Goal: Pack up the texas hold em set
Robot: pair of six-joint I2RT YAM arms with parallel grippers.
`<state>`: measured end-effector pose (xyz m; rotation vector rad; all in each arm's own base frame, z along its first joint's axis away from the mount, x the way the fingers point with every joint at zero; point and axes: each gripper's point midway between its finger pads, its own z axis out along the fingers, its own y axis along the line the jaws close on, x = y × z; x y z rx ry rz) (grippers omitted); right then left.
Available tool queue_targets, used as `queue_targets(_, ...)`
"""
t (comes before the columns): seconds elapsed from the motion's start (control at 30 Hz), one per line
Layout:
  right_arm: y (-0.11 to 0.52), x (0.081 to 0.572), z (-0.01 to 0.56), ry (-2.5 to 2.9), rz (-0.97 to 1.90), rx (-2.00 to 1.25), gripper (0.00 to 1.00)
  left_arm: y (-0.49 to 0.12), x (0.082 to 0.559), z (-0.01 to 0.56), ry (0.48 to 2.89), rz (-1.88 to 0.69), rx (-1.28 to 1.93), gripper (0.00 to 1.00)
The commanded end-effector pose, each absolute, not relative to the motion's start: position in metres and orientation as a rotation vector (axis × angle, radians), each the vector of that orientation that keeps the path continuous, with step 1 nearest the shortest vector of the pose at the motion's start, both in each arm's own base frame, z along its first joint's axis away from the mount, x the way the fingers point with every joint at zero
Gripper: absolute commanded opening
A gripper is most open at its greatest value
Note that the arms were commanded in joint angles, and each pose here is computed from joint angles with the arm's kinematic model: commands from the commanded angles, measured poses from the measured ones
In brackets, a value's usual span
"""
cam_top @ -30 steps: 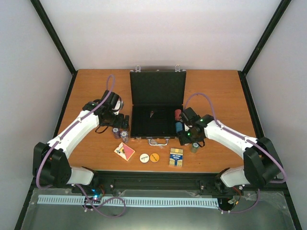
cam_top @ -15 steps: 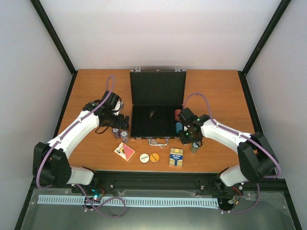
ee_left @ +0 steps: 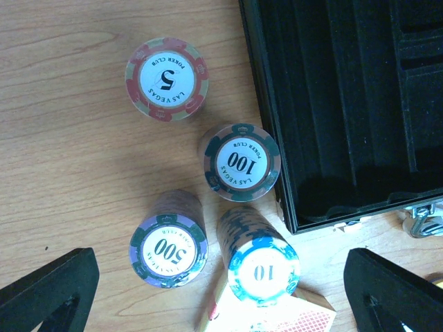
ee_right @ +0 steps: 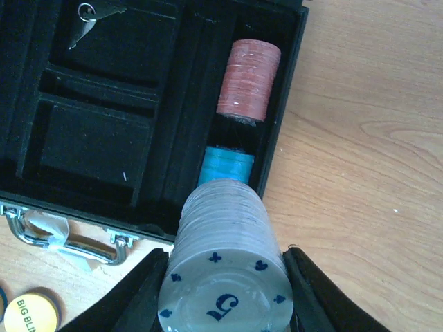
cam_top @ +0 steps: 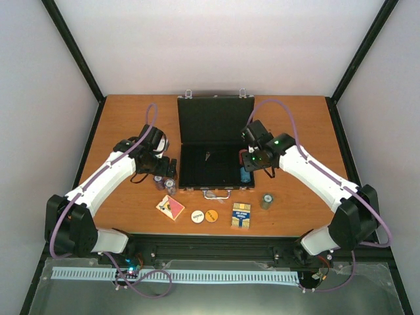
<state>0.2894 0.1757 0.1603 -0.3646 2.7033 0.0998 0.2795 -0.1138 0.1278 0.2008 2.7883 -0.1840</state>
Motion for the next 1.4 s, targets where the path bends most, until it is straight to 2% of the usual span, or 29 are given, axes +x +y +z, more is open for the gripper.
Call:
queue_targets(0.0, 0.187, 0.303, 0.146, 2.649, 0.134, -0.396, 0.17, -0.119, 0.288, 0.14, 2.747, -0.207, 0.197, 1.0)
queue_targets(0.4, 0.23, 0.391, 0.112, 2.372, 0.189, -0.276, 0.12, -0.122, 0.292, 0.147, 2.736, -0.216, 0.202, 1.0)
queue_targets(0.7, 0.217, 0.401, 0.067, 2.387, 0.055, -0.207, 0.12, -0.121, 0.29, 0.143, 2.751, -0.213, 0.188, 1.0)
queue_targets(0.83, 0.221, 0.398, 0.053, 2.389, 0.081, -0.214, 0.16, -0.12, 0.288, 0.138, 2.765, -0.204, 0.195, 1.0)
queue_targets(0.87, 0.222, 0.396, 0.05, 2.394, 0.074, -0.217, 0.2, -0.119, 0.287, 0.137, 2.77, -0.202, 0.197, 1.0)
queue_targets(1.0, 0.227, 0.385, 0.043, 2.423, 0.059, -0.256, 0.49, -0.12, 0.289, 0.139, 2.767, -0.197, 0.204, 1.0)
queue_targets(1.13, 0.231, 0.375, 0.059, 2.418, 0.058, -0.296, 0.82, -0.119, 0.288, 0.139, 2.767, -0.198, 0.199, 1.0)
queue_targets(1.2, 0.232, 0.372, 0.073, 2.408, 0.075, -0.31, 0.88, -0.119, 0.287, 0.138, 2.768, -0.201, 0.194, 1.0)
queue_targets(1.37, 0.229, 0.362, 0.112, 2.39, 0.115, -0.319, 0.94, -0.118, 0.284, 0.134, 2.776, -0.199, 0.198, 1.0)
